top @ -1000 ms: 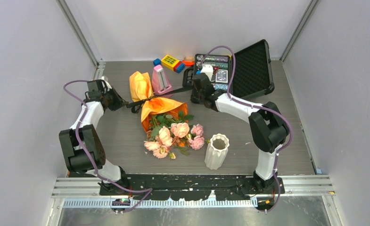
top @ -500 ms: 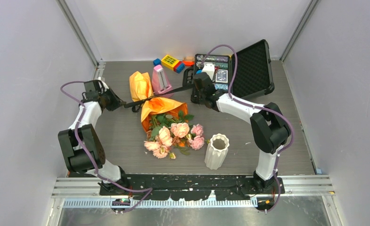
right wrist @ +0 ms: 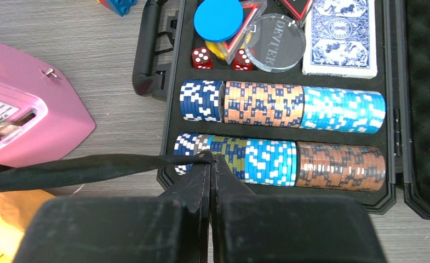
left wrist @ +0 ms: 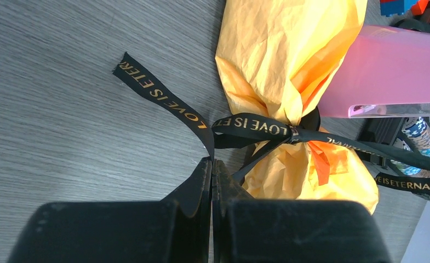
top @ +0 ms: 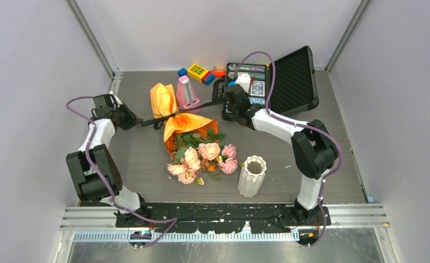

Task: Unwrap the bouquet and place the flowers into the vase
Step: Untie the ribbon from the wrapping paper.

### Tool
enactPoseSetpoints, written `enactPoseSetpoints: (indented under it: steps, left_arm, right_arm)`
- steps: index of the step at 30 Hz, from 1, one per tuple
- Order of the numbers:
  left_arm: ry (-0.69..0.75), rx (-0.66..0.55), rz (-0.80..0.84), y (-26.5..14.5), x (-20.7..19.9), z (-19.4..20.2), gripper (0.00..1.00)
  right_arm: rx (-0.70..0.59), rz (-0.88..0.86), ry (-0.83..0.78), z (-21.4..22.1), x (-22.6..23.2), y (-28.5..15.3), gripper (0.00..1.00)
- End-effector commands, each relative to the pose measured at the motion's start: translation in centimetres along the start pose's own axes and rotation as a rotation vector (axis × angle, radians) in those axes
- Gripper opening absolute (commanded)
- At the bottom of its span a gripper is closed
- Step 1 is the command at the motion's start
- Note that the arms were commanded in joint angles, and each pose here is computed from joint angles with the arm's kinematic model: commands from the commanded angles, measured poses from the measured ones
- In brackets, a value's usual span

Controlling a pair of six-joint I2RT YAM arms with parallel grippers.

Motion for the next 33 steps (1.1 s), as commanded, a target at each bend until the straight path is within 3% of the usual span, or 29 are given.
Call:
enactPoseSetpoints:
  steps: [1, 33]
  left_arm:
    - [0.021, -0.031, 0.029, -0.8, -0.4, -1.4, 0.00]
    - [-0.007, -0.074, -0.034, -2.4, 1.0, -2.3, 0.00]
  right_arm:
    - [-0.103, 0.054, 0.025, -3.4, -0.9, -1.8, 0.00]
    - [-0.074, 0.126, 0.079, -4.1, -5.1, -1.4, 0.00]
Point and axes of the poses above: each gripper's point midway between its finger pads, its own y axis out along the fingers, its own x axis along the line the jaws close on, z = x × y, the point moved 10 cm from there along -y, back along the fingers, and after that the axes turned 1 degree about y, right-handed, at the moved point
